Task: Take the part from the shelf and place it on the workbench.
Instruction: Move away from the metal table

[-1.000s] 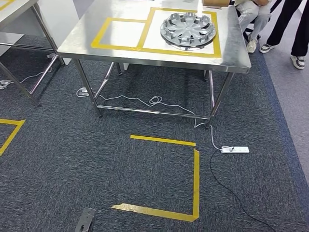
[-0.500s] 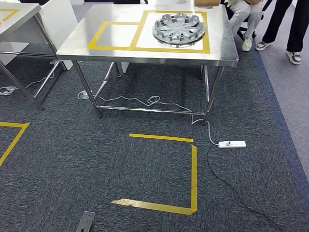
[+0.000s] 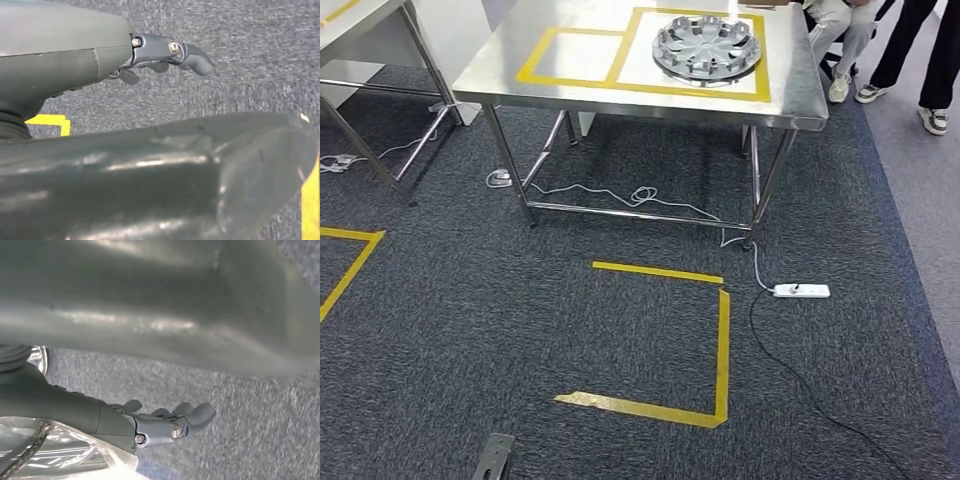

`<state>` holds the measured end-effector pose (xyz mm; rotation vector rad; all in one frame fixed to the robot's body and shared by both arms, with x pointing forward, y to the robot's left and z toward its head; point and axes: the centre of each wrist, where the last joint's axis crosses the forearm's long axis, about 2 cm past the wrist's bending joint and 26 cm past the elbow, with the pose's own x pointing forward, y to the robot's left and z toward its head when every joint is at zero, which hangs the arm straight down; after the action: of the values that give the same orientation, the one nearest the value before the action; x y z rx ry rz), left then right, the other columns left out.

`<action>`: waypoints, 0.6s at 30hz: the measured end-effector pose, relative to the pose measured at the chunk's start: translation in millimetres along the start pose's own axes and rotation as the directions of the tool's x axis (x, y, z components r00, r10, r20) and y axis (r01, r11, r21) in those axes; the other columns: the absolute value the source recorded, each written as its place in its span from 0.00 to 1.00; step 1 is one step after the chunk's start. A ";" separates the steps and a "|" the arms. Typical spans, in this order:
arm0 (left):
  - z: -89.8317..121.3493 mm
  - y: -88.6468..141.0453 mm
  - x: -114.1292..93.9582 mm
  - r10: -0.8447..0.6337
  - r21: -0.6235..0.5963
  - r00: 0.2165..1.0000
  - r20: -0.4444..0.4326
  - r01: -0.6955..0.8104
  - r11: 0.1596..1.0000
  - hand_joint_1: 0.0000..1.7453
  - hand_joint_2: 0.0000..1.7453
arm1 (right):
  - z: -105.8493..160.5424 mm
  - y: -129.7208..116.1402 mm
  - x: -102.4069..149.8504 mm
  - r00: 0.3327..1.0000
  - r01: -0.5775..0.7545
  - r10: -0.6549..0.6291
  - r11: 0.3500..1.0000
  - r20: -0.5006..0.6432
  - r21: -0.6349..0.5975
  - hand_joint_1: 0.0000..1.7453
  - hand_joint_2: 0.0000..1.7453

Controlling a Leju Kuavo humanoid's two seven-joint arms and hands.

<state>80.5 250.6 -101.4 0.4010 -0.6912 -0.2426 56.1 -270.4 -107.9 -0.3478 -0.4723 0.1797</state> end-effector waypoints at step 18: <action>0.7 0.2 -1.7 -0.002 -0.001 1.000 -0.004 0.002 1.000 0.00 0.00 | 0.6 -1.4 -3.9 1.000 -0.001 0.001 1.000 -0.005 -0.001 0.00 0.00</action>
<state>78.9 251.2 -101.7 0.4013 -0.6867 -0.2435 52.5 -272.4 -108.4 -0.3496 -0.4671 0.1793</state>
